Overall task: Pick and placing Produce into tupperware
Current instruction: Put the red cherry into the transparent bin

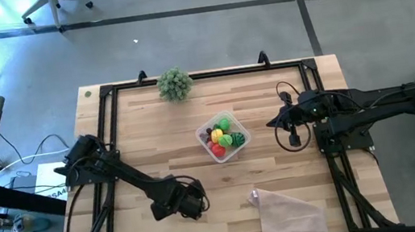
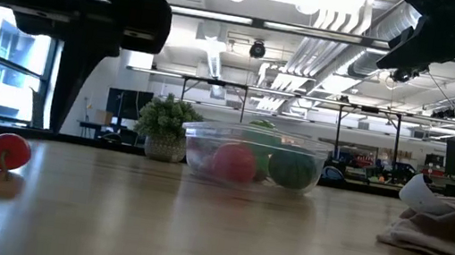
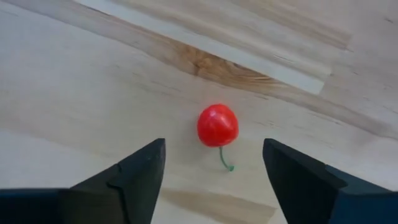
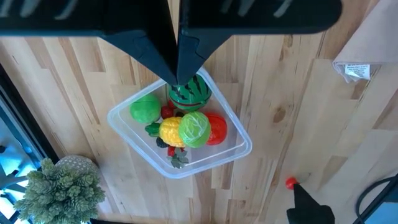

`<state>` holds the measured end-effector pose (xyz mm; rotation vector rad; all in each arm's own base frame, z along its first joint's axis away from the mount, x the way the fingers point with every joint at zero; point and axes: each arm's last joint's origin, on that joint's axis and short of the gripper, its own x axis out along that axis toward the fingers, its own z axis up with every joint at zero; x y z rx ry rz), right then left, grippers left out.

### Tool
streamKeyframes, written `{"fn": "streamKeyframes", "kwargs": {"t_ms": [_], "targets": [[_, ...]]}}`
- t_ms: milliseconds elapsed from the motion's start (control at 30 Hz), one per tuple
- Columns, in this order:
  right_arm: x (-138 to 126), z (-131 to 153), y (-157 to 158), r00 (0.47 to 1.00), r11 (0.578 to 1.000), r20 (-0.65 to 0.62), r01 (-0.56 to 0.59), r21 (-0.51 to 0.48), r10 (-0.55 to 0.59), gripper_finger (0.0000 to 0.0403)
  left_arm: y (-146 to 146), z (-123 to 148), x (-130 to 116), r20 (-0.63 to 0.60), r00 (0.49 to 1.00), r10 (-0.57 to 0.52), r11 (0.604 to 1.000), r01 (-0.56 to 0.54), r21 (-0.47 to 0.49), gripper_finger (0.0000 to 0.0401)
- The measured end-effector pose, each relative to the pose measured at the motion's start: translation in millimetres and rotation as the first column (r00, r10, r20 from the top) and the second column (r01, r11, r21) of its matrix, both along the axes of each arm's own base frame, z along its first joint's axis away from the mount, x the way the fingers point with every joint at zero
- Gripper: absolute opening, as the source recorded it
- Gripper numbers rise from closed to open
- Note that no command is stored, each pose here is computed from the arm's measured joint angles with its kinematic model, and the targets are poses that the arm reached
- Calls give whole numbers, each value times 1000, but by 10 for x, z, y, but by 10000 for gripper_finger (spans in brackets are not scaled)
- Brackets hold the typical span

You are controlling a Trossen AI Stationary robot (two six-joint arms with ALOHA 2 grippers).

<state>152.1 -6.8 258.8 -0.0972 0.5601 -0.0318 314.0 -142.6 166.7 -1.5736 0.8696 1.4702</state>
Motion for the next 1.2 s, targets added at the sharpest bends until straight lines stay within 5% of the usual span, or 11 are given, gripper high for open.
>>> {"fn": "streamKeyframes", "kwargs": {"t_ms": [700, 1200], "targets": [[0, 0, 0, 1000, 1000, 0, 0, 0, 0, 0, 57, -268, -78, 60, 998, -6, 999, 4, 32, 275], [0, 0, 0, 1000, 1000, 0, 0, 0, 0, 0, 155, -282, -41, 1, 999, 44, 995, -44, -87, 275]]}}
